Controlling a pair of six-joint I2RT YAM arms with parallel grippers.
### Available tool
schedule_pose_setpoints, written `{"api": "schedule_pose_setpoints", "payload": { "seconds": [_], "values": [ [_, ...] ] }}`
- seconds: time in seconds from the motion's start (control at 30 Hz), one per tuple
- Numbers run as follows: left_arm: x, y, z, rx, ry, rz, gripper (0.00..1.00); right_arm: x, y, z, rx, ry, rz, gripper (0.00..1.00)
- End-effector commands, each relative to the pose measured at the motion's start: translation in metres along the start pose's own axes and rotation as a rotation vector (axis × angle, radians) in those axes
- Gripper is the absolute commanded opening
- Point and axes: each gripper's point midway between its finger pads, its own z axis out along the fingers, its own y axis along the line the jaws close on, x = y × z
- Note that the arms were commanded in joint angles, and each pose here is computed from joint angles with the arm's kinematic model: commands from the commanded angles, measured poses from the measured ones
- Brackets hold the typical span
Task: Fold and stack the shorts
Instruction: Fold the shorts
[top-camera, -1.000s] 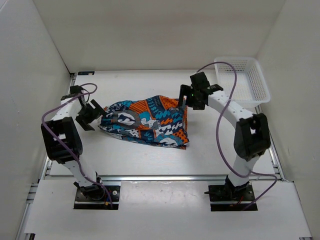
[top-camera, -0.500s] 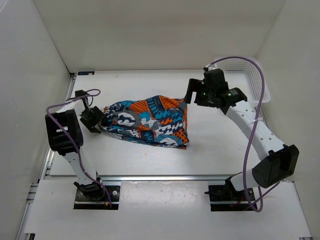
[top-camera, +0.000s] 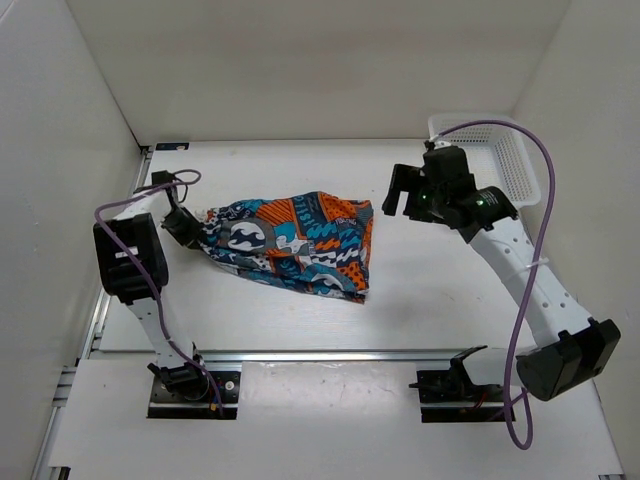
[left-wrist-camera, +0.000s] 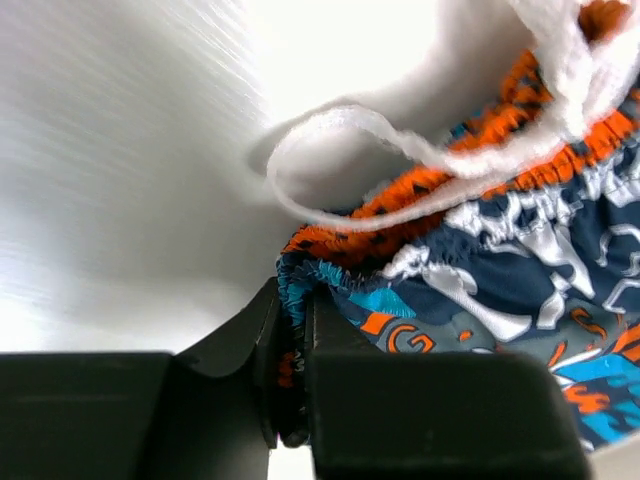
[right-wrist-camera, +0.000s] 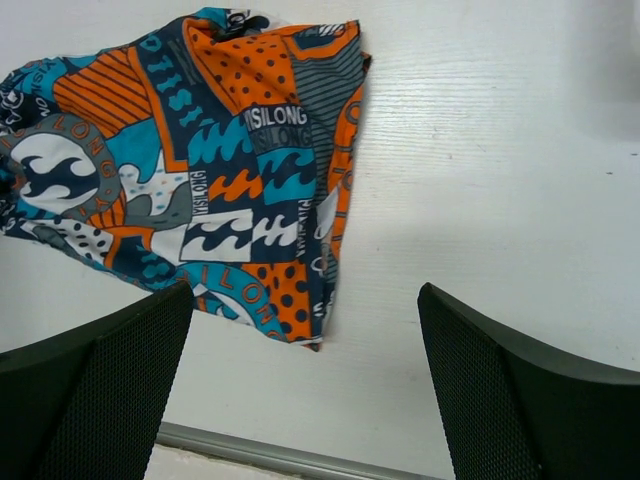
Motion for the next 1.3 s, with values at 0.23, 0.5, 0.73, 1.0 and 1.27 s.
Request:
{"api": "schedule_pose_setpoints", "payload": {
  "seconds": [0.23, 0.5, 0.73, 1.0, 1.27],
  "values": [
    [-0.043, -0.054, -0.15, -0.135, -0.475, 0.297, 0.1, 0.002, -0.014, -0.013, 0.026, -0.009, -0.018, 0.97],
    [-0.002, -0.1, -0.197, -0.113, -0.605, 0.445, 0.1, 0.082, 0.034, 0.061, -0.28, 0.275, 0.102, 0.76],
    [0.035, -0.127, -0.216, -0.073, -0.676, 0.549, 0.1, 0.145, 0.041, 0.121, -0.288, 0.455, 0.16, 0.55],
    [0.048, -0.136, -0.213, -0.063, -0.675, 0.61, 0.1, 0.164, 0.018, 0.168, -0.132, 0.496, 0.14, 0.59],
    [0.077, -0.161, -0.225, 0.016, -0.684, 0.761, 0.1, 0.183, 0.006, 0.195, -0.048, 0.534, 0.135, 0.05]
  ]
}}
